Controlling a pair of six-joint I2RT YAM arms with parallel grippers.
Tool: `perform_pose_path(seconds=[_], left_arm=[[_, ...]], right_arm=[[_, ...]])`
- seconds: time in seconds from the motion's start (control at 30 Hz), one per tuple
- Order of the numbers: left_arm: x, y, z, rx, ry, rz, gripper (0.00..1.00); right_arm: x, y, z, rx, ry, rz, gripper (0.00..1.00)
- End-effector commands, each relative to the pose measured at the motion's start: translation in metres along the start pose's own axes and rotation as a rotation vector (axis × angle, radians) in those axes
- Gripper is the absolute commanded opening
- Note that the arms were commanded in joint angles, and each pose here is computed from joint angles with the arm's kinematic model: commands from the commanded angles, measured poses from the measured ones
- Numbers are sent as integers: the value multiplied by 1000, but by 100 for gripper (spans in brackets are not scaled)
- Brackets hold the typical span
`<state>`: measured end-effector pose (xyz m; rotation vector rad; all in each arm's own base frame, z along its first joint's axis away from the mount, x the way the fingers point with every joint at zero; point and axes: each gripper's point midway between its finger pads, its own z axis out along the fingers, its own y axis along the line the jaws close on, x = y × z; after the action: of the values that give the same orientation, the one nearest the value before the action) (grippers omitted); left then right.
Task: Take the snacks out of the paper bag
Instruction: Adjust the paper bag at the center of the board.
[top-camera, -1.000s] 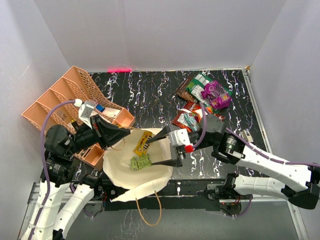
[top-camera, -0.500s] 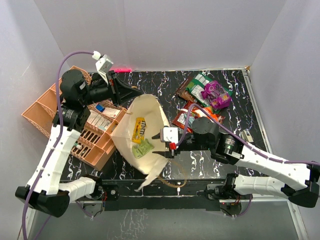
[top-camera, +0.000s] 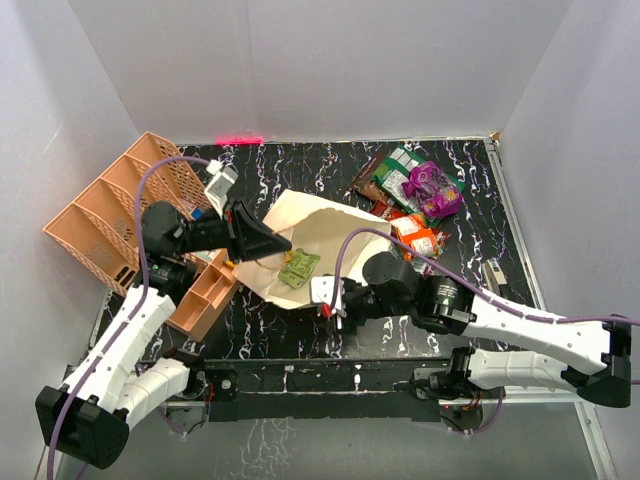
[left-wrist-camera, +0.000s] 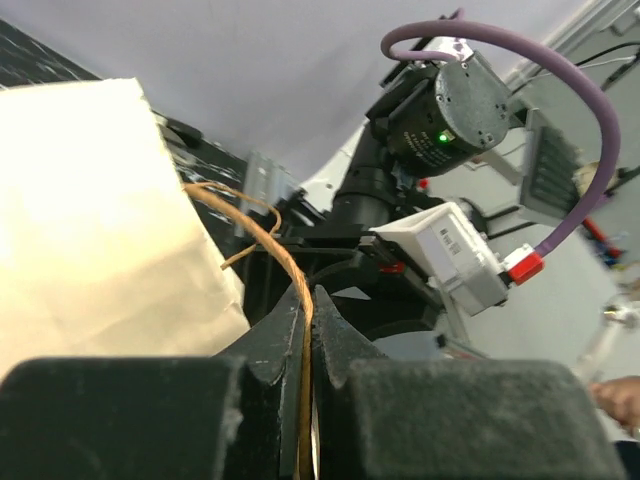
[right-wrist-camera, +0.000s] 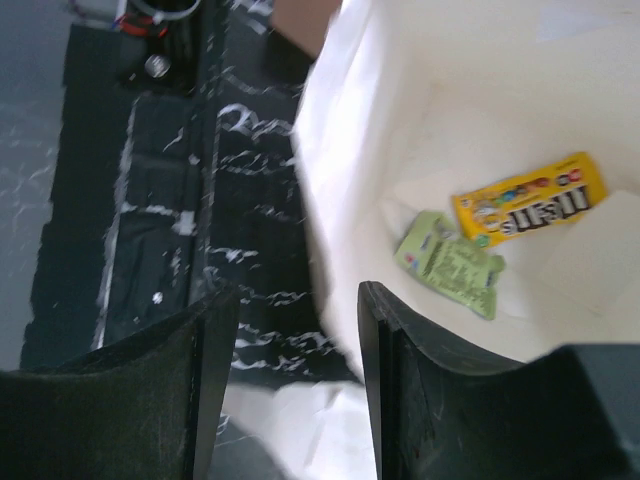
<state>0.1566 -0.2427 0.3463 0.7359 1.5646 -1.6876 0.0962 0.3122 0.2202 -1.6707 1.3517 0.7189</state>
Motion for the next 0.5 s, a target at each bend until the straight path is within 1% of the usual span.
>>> perform_pose_path(seconds=[0.0, 0.07, 0.17, 0.33, 0.4, 0.47], left_arm=[[6, -37, 4, 126, -23, -9, 0], [10, -40, 12, 146, -28, -24, 0], [12, -39, 27, 175, -29, -60, 0], [29, -43, 53, 248, 12, -132, 0], [40, -43, 62, 253, 40, -167, 0], [46, -43, 64, 245, 54, -194, 0]], right_arm=[[-9, 7, -1, -28, -46, -31, 54], [-17, 13, -4, -51, -87, -43, 54], [-34, 20, -16, -68, -185, -69, 54], [-49, 22, -44, 0, -340, -112, 58], [-47, 18, -51, 50, -357, -112, 58], [-39, 16, -53, 78, -340, -120, 58]])
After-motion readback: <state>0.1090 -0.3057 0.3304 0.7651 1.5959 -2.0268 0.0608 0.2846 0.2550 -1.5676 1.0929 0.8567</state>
